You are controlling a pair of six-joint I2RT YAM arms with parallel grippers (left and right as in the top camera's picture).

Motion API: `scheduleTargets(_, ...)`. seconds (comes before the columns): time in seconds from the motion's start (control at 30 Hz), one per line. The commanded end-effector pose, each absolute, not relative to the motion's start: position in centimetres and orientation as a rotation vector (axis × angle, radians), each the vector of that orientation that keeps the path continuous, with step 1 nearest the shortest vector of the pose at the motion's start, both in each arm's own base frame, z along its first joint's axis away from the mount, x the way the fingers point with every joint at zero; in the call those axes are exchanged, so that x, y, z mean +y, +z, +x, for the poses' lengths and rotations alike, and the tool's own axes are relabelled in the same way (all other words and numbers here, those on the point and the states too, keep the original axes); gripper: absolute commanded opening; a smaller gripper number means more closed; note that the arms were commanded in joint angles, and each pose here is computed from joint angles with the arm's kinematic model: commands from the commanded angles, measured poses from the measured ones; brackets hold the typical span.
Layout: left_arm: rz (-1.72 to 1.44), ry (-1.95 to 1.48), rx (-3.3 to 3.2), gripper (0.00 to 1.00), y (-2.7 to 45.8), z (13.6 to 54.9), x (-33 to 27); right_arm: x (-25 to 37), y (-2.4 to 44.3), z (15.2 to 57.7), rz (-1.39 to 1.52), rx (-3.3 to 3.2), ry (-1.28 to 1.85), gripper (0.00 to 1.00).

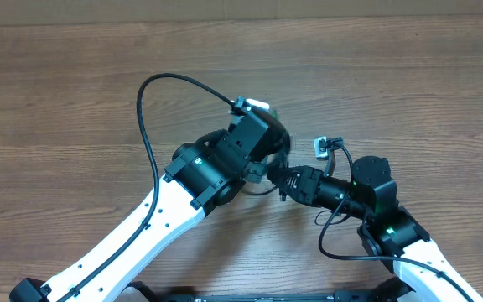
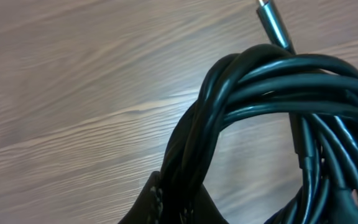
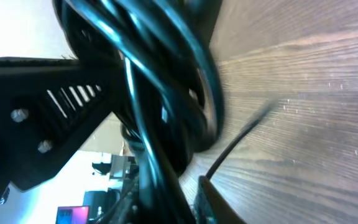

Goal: Untangle cables

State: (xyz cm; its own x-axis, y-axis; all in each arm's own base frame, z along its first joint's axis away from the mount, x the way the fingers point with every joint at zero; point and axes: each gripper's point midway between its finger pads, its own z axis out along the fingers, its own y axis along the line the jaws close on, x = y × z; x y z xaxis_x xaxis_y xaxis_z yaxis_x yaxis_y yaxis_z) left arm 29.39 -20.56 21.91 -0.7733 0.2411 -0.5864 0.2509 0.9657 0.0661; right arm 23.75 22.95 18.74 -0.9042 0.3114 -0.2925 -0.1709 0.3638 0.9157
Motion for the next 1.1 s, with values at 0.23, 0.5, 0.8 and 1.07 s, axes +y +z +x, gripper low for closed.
scheduleTargets(0.23,0.143,0.221,2.303,0.04,25.1,31.9,-17.0,23.8,20.2,22.8,0.234,2.25,1.732,0.04)
scheduleTargets(0.5,0.194,0.094,2.357,0.04,24.3,31.4,-18.9,24.3,22.6,22.7,0.037,2.123,1.756,0.25)
scheduleTargets(0.8,0.387,0.135,2.379,0.04,23.7,30.7,-19.1,23.4,21.2,24.3,-0.311,1.988,1.368,0.69)
scheduleTargets(1.07,0.528,-0.07,2.429,0.04,22.9,29.3,-22.1,22.8,20.4,25.2,-0.204,2.027,1.327,0.27)
